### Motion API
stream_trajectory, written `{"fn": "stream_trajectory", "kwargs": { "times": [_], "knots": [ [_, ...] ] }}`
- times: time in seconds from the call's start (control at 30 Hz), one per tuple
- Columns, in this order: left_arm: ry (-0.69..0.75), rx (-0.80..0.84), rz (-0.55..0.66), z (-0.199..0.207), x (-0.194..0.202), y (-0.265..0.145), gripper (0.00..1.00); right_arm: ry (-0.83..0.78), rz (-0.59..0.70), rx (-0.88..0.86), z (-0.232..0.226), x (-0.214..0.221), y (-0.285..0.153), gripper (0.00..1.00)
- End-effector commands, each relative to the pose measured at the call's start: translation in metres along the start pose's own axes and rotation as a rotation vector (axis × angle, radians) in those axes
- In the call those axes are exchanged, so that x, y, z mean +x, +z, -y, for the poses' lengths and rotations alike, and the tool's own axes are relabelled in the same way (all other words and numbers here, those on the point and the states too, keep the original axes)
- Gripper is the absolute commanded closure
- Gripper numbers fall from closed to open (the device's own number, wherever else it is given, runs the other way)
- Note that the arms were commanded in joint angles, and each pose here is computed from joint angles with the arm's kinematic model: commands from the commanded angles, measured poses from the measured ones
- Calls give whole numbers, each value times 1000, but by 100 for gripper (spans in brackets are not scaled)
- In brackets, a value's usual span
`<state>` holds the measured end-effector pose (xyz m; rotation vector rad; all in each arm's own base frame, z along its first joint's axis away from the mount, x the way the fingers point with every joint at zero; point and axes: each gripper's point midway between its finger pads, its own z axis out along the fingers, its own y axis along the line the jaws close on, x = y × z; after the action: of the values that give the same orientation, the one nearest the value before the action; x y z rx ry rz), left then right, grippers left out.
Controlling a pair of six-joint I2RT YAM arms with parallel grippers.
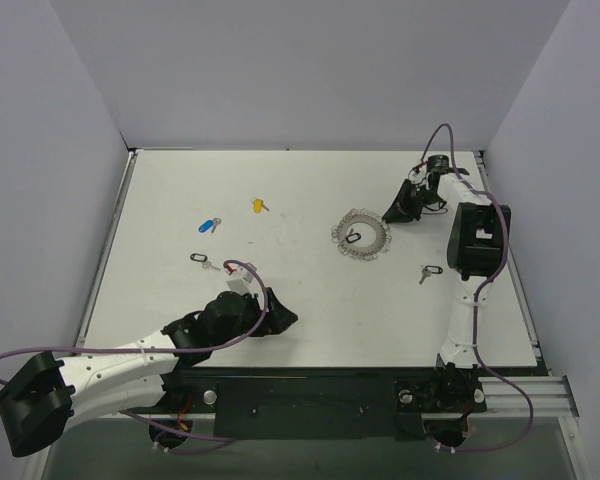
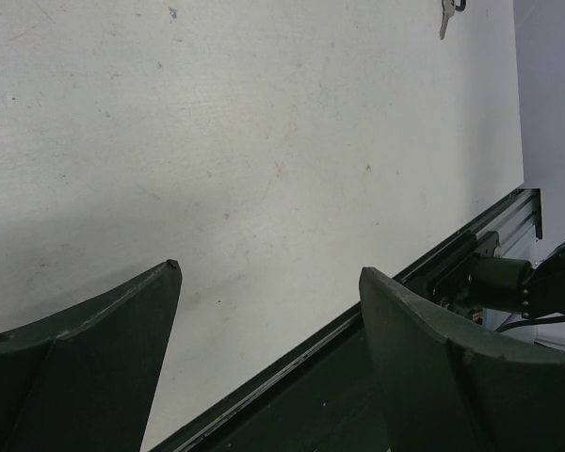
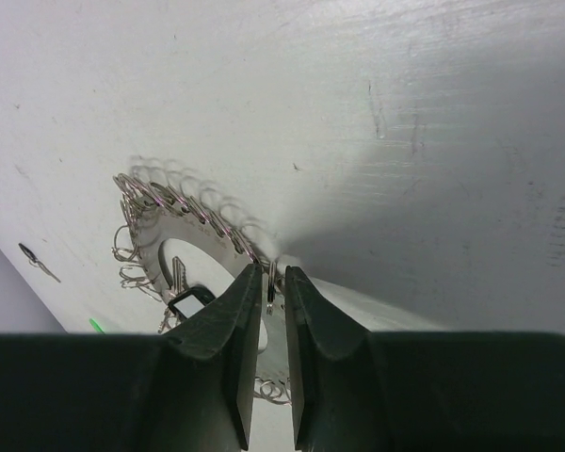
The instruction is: Put the keys on the keyring
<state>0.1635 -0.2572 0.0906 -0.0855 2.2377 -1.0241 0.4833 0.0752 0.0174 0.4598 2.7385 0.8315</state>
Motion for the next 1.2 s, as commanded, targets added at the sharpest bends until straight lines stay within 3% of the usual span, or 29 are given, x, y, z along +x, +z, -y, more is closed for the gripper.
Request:
{"fn": "stream_trajectory", "kwargs": {
  "times": [0.0, 0.43, 0.7, 1.17],
  "knots": [
    [-24, 75, 51, 26, -19, -1, 13, -6, -26, 18, -4, 8, -4, 87],
    [-27, 76, 47, 25, -18, -2, 13, -22, -30, 32, -4, 11, -4, 91],
    [-29, 75, 46, 24, -17, -2, 13, -34, -8, 15, -11, 5, -15, 85],
    [-35, 76, 43, 25, -16, -2, 14, -45, -11, 0, -15, 8, -16, 89]
  ]
}}
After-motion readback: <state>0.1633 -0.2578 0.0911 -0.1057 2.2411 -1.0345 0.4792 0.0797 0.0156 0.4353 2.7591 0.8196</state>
